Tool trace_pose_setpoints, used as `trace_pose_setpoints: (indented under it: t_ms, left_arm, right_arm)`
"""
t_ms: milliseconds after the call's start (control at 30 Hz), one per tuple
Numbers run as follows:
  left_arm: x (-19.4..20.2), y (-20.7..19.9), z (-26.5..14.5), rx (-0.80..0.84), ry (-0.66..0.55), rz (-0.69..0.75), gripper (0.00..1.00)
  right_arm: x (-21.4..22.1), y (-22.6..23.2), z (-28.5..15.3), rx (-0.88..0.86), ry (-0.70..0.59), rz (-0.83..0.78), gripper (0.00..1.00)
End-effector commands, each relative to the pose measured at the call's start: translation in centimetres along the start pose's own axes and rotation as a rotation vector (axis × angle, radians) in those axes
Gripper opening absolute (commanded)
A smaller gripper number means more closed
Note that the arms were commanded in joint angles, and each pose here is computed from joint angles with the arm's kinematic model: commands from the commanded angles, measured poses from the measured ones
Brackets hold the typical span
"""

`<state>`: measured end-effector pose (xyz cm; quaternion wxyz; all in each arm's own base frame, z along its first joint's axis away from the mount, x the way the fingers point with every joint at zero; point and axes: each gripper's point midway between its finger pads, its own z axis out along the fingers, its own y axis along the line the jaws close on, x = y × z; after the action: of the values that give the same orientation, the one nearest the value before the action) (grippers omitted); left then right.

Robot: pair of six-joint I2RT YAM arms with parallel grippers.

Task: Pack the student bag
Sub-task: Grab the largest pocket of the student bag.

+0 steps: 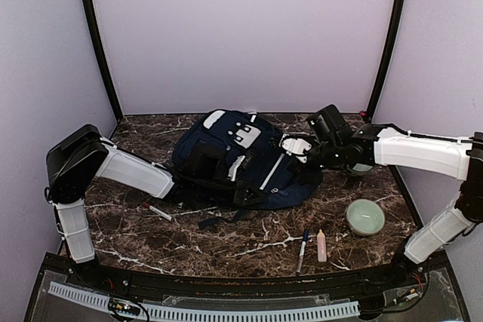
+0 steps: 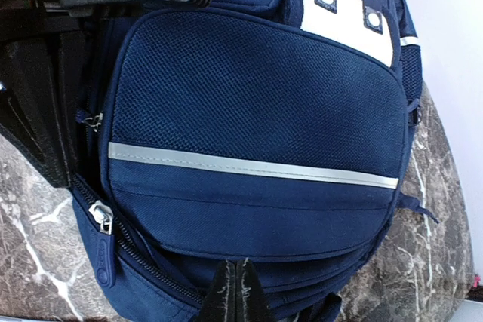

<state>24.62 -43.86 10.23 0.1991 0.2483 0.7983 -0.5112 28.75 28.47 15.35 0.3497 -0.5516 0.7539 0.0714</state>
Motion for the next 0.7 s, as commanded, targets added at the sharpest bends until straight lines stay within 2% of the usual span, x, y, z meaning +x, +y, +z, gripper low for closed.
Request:
trace_pose_setpoints:
  t_ms: [0,133,267,667]
  left_arm:
    - [-2.6,-2.0,-1.3,0.035,-0.091,0.058,0.00]
    - [-3.0,-2.2,-1.2,0.038,-0.103,0.060,0.00]
    - [-3.1,-2.1,-1.2,0.037,-0.105,0.057,0.00]
    - [-3.5,-2.6,-1.1,0.049,-0.105,0.065,0.00]
  right_arm:
    - [-1.7,3.3,-1.6,-0.195,-0.111,0.071,0.09]
    - [-1.5,5.4,-1.4,-0.320,-0.106,0.116,0.25]
    - [-1.0,6.6,-0.9,-0.394,-0.067,0.152,0.29]
    - [0.9,5.9,0.0,-0.392,0.056,0.237,0.42]
